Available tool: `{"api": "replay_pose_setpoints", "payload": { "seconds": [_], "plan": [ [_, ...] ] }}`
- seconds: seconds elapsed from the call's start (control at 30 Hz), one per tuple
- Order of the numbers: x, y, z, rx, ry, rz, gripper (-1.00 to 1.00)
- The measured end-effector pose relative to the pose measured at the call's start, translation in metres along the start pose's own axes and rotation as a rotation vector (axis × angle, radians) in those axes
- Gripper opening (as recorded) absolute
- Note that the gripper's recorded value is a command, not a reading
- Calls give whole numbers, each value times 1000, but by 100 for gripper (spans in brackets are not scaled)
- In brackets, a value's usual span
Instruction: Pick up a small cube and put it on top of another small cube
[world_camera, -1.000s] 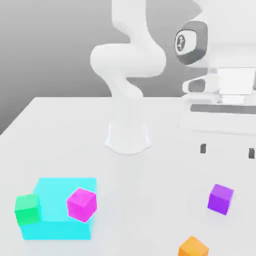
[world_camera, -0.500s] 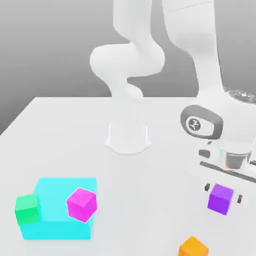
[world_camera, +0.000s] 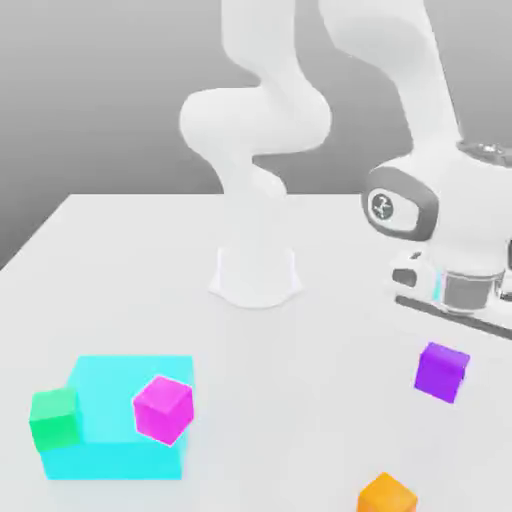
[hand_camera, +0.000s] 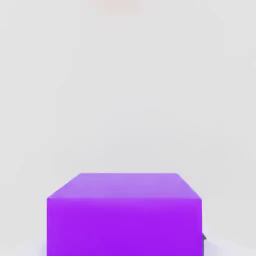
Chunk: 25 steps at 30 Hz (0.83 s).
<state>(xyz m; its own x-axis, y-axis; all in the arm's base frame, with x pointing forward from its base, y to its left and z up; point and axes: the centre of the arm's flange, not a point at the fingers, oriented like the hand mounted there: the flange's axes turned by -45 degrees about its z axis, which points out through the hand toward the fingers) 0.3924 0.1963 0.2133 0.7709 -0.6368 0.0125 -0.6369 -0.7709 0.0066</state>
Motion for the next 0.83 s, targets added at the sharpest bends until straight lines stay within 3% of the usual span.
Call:
{"api": "replay_pose_setpoints", "payload": {
  "seconds": [0.17, 0.4, 0.6, 0.7, 0.73, 0.83],
  "plan": [
    [117, 52, -23, -10, 4, 163, -100],
    [249, 180, -60, -12, -4, 390, -100],
    [311, 313, -84, 4, -13, 558, -100],
    [310, 304, -44, 5, -13, 530, -100],
    [309, 303, -35, 4, -14, 528, 100],
    [309, 303, -35, 4, -14, 528, 100]
  ]
}}
